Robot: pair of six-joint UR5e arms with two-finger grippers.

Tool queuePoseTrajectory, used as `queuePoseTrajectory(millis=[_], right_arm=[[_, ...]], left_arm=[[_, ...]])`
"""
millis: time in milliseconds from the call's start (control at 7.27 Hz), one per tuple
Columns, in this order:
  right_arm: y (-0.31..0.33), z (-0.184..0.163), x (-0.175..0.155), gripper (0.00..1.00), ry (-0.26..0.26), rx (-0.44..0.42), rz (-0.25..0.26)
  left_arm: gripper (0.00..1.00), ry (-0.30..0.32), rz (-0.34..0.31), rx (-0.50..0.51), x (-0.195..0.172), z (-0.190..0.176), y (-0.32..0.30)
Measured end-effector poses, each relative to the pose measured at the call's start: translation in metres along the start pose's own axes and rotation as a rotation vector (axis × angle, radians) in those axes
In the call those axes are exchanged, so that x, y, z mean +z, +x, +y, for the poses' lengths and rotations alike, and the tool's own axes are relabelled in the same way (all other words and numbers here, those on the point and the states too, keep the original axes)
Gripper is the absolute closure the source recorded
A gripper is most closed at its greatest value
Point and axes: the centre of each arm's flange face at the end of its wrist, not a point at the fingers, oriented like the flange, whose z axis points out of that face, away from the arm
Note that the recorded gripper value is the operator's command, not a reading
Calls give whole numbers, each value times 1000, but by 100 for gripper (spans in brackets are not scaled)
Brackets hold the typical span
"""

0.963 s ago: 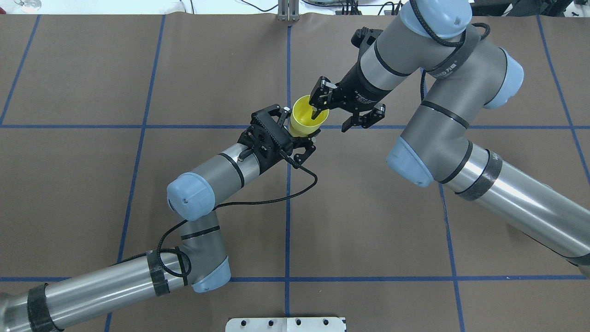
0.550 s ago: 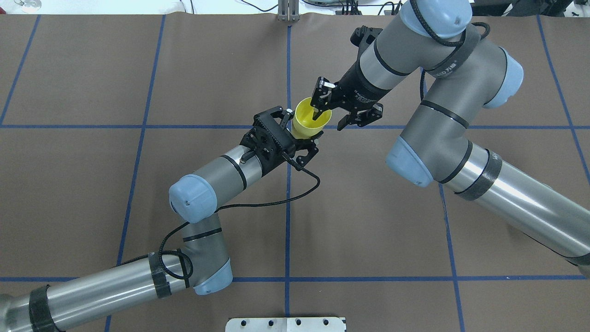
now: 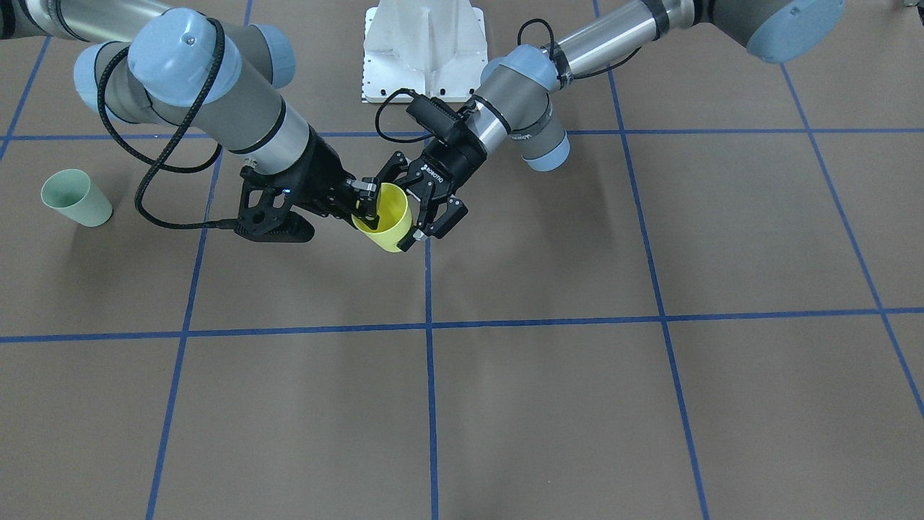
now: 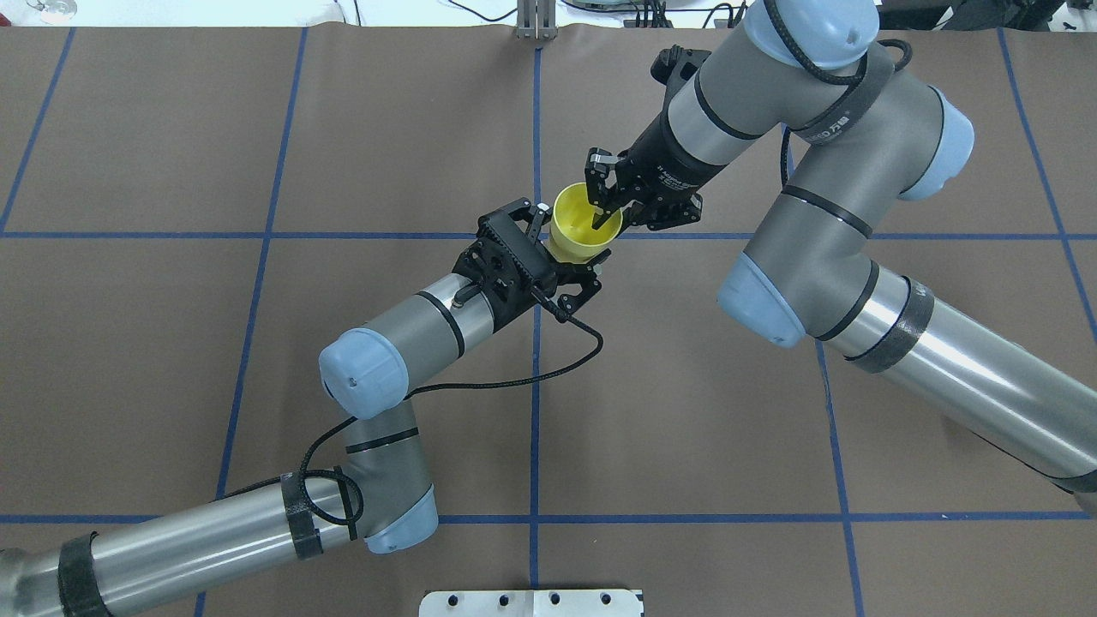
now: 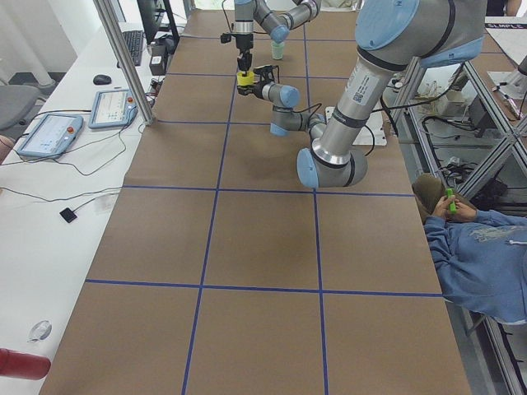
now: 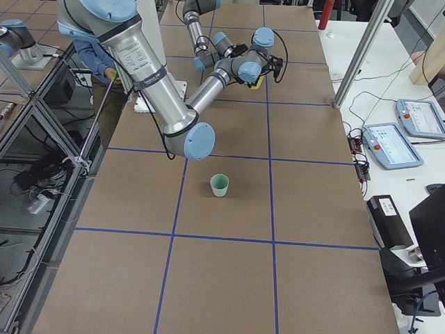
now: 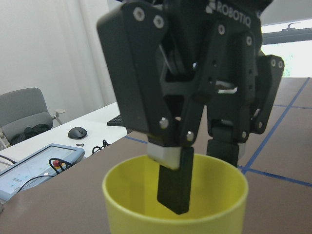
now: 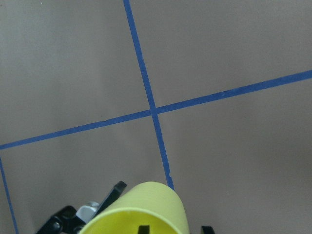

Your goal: Transfer and stack yellow cup on green cup

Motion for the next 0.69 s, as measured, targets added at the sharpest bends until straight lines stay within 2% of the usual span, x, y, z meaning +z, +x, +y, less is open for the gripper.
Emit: queuePoseTrajectory(millis=[413,688], right_arm=[[17,-26,-34,100,55,34,-9],[68,-44,-73,100,118,84,-5]], left_arm=[[1,17,-20,-7,-2,-3,-2],[1,22,-26,-7,-4,-5,-4]])
